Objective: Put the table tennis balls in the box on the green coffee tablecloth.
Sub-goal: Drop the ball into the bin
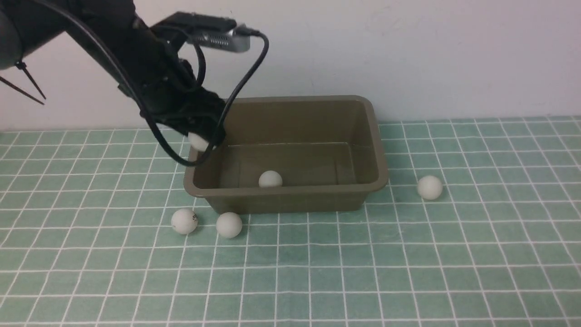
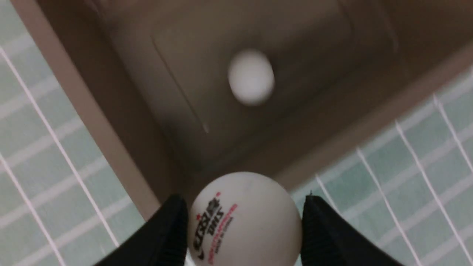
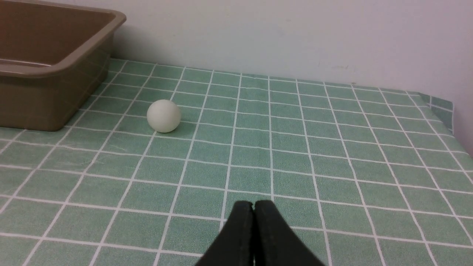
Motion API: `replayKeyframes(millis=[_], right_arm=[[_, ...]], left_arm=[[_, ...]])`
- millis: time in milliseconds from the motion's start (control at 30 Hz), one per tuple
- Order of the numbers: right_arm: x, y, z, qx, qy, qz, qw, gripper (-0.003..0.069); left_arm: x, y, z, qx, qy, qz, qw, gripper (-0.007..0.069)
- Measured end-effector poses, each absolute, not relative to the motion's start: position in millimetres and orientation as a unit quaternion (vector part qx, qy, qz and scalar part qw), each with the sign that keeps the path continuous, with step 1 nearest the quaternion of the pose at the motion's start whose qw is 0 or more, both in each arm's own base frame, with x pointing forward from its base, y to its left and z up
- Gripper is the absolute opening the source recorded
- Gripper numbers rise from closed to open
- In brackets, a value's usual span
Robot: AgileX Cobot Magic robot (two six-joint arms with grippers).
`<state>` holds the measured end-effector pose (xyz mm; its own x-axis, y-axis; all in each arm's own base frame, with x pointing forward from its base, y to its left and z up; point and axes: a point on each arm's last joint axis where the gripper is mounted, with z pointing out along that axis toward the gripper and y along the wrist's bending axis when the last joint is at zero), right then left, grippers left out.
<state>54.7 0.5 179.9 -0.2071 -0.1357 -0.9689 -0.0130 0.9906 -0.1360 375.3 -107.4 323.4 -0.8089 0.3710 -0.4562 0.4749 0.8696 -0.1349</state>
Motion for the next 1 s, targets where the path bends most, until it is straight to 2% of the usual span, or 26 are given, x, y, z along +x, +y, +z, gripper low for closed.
replayKeyframes(millis=[133, 233, 400, 533, 633, 700, 833, 1000], right_arm=[[55, 1, 180, -0.048, 0.775, -0.049, 0.628, -0.0010], [55, 1, 180, -0.048, 0.775, -0.049, 0.628, -0.0010], [55, 1, 180, -0.048, 0.775, -0.049, 0.628, -0.0010], [55, 1, 180, -0.048, 0.775, -0.049, 0.628, -0.0010], [55, 1, 180, -0.048, 0.775, -0.049, 0.628, -0.0010], [55, 1, 180, -0.048, 0.775, -0.049, 0.628, -0.0010], [55, 1, 180, -0.048, 0.775, -0.049, 0.628, -0.0010], [55, 1, 180, -0.048, 0.775, -0.049, 0.628, -0.0010]], left_arm=[[384, -108, 325, 0.216, 0.936, -0.119, 0.251, 0.0349], [395, -110, 311, 0.211, 0.936, -0.117, 0.255, 0.0349], [409, -113, 281, 0.207, 0.945, -0.117, 0.225, 0.0349], [425, -116, 240, 0.202, 0.953, -0.114, 0.195, 0.0349], [431, -117, 225, 0.211, 0.952, -0.111, 0.190, 0.0349], [433, -118, 218, 0.214, 0.953, -0.109, 0.188, 0.0366], [435, -118, 215, 0.215, 0.952, -0.109, 0.187, 0.0469], [435, -120, 231, 0.228, 0.951, -0.114, 0.175, 0.0521]])
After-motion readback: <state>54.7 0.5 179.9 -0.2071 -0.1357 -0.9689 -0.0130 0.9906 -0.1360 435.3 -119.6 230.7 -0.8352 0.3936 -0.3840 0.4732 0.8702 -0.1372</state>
